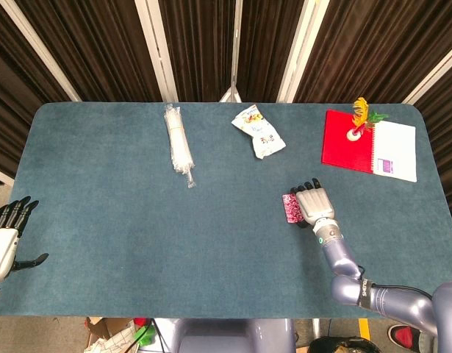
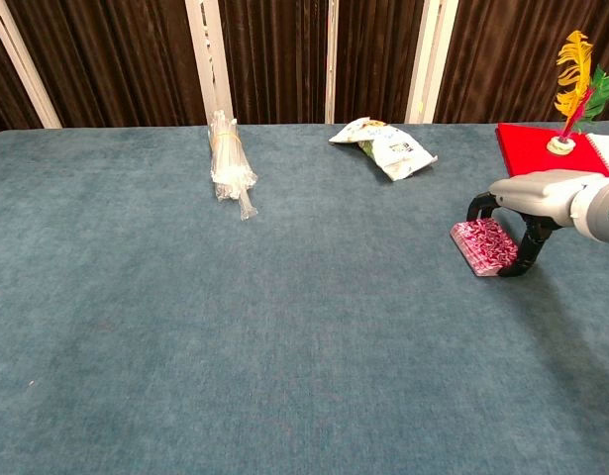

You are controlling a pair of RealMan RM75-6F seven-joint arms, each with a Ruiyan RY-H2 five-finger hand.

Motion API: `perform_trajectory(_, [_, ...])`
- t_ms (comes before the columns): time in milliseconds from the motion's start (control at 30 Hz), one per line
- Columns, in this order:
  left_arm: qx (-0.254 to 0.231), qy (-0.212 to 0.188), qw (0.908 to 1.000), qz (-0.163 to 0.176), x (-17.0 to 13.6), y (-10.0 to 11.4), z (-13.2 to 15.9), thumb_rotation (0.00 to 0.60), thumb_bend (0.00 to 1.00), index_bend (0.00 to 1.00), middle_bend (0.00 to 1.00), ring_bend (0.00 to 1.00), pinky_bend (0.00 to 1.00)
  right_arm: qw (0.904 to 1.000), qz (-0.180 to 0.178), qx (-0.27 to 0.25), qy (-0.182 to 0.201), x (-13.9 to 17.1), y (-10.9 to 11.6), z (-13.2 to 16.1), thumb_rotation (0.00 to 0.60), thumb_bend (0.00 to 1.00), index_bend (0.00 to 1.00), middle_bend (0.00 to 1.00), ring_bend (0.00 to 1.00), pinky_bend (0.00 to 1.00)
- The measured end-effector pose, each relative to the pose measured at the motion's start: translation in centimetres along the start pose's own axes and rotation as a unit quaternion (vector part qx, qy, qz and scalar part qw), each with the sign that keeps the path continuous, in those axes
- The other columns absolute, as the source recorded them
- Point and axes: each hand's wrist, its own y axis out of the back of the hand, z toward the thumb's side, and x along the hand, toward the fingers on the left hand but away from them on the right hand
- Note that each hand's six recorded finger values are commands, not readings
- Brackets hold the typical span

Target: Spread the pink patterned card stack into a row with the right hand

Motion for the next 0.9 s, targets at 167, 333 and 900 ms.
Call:
perform_trajectory(167, [0.001,-0.001,1.0000,0.002,0.0,0.1,0.0,0.600,0.00,0.00,0.00,0.00,0.00,0.9999,-0.016,-0.002,0.004,0.8,1.2,-0.4,0.600,0.26,0.56,0.45,0.15,0.00])
perform_trajectory(333, [0.003,-0.001,1.0000,0.003,0.0,0.1,0.0,0.600,0.00,0.00,0.00,0.00,0.00,0.9996,-0.027,-0.003,-0.005,1.9,2.1,-2.1,0.600,0.26,0.56,0.45,0.15,0.00])
perform_trajectory(900, [0.015,-0.002,0.9999,0.006,-0.2,-0.1,0.3,0.600,0.00,0.00,0.00,0.00,0.00,0.9978,0.010,-0.014,-0.064,3.0,-0.8,-8.0,0.600,0.26,0.33,0.31,0.07,0.00])
